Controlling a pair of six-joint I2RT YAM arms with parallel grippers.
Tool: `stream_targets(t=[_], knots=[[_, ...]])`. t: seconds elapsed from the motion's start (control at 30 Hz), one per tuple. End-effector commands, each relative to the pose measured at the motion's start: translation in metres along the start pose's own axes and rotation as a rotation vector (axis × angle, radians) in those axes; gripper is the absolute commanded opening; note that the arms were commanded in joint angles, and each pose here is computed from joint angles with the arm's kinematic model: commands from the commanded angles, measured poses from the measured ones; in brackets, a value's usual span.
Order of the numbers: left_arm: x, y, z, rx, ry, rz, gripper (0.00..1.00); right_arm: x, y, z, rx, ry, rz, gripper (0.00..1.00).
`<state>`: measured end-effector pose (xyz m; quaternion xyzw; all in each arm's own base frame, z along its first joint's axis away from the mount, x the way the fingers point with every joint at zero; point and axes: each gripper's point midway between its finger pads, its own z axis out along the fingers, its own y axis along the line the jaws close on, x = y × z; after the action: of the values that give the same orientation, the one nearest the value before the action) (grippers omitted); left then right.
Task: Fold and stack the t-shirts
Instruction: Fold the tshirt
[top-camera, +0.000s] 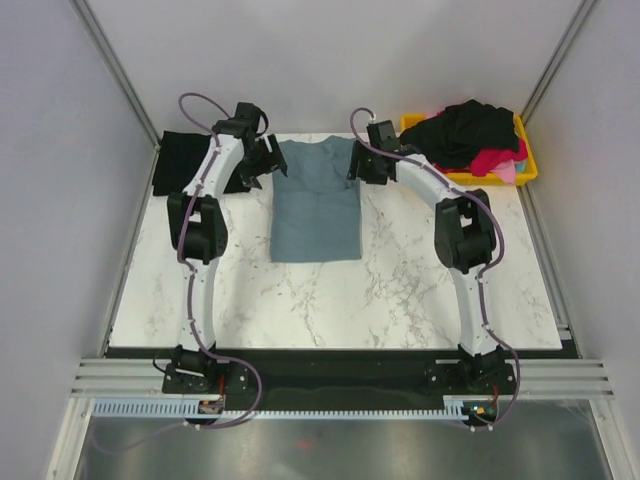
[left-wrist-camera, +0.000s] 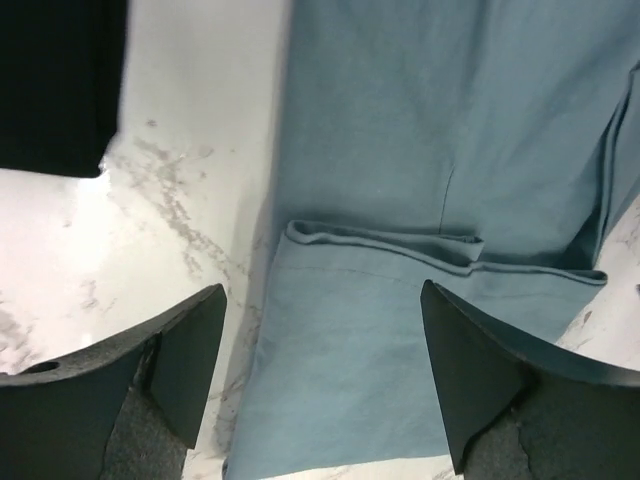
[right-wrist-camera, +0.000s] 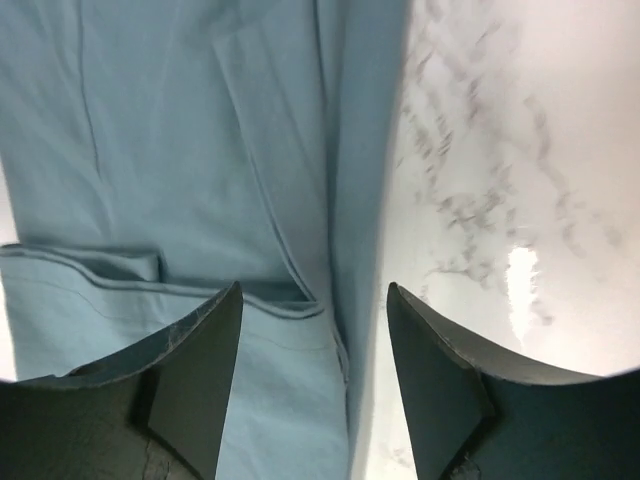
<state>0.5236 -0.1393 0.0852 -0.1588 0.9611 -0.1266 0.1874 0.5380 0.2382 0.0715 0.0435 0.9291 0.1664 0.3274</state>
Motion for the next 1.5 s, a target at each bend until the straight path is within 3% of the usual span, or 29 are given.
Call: stream_targets(t=[0.0, 0.03, 0.13, 0.23, 0.3, 0.5, 0.63, 0.9, 1.0, 1.13, 1.3, 1.4, 1.47], knots=[[-0.024, -0.01, -0.073, 0.027, -0.12, -0.003, 0.86, -0.069, 0.015, -0.061, -0.044, -0.143, -0.013, 0.68], [-0.03, -0.015, -0.104, 0.044, -0.188, 0.02, 0.86, -0.072, 0.015, -0.071, -0.04, -0.16, -0.032, 0.68], [-0.01, -0.001, -0.121, 0.003, -0.209, 0.06, 0.83, -0.055, 0.021, -0.103, -0.076, -0.177, -0.045, 0.68], [0.007, 0.001, -0.141, 0.005, -0.236, 0.076, 0.81, -0.003, 0.025, -0.116, -0.137, -0.102, -0.049, 0.68], [0.042, 0.017, -0.127, -0.021, -0.163, 0.072, 0.81, 0.053, 0.021, -0.12, -0.171, 0.009, -0.027, 0.69], [0.121, 0.028, -0.106, 0.164, -0.08, 0.05, 0.81, 0.138, 0.019, -0.126, -0.352, 0.132, 0.093, 0.67], [0.155, 0.049, -0.082, 0.142, -0.025, 0.012, 0.8, 0.159, 0.009, -0.12, -0.339, 0.17, 0.108, 0.65], [0.175, 0.068, -0.057, 0.106, -0.017, -0.052, 0.78, 0.187, -0.004, -0.099, -0.33, 0.214, 0.128, 0.62], [0.179, 0.069, -0.05, 0.11, -0.007, -0.073, 0.77, 0.193, -0.004, -0.094, -0.333, 0.23, 0.135, 0.57], [0.184, 0.071, -0.043, 0.116, -0.001, -0.089, 0.74, 0.198, -0.011, -0.091, -0.308, 0.237, 0.133, 0.38], [0.19, 0.076, -0.039, 0.107, -0.002, -0.115, 0.69, 0.207, -0.017, -0.088, -0.29, 0.254, 0.135, 0.22], [0.196, 0.078, -0.031, 0.109, 0.008, -0.138, 0.5, 0.213, -0.018, -0.084, -0.294, 0.269, 0.142, 0.17], [0.202, 0.079, -0.026, 0.112, 0.025, -0.147, 0.47, 0.214, -0.018, -0.083, -0.296, 0.274, 0.145, 0.17]])
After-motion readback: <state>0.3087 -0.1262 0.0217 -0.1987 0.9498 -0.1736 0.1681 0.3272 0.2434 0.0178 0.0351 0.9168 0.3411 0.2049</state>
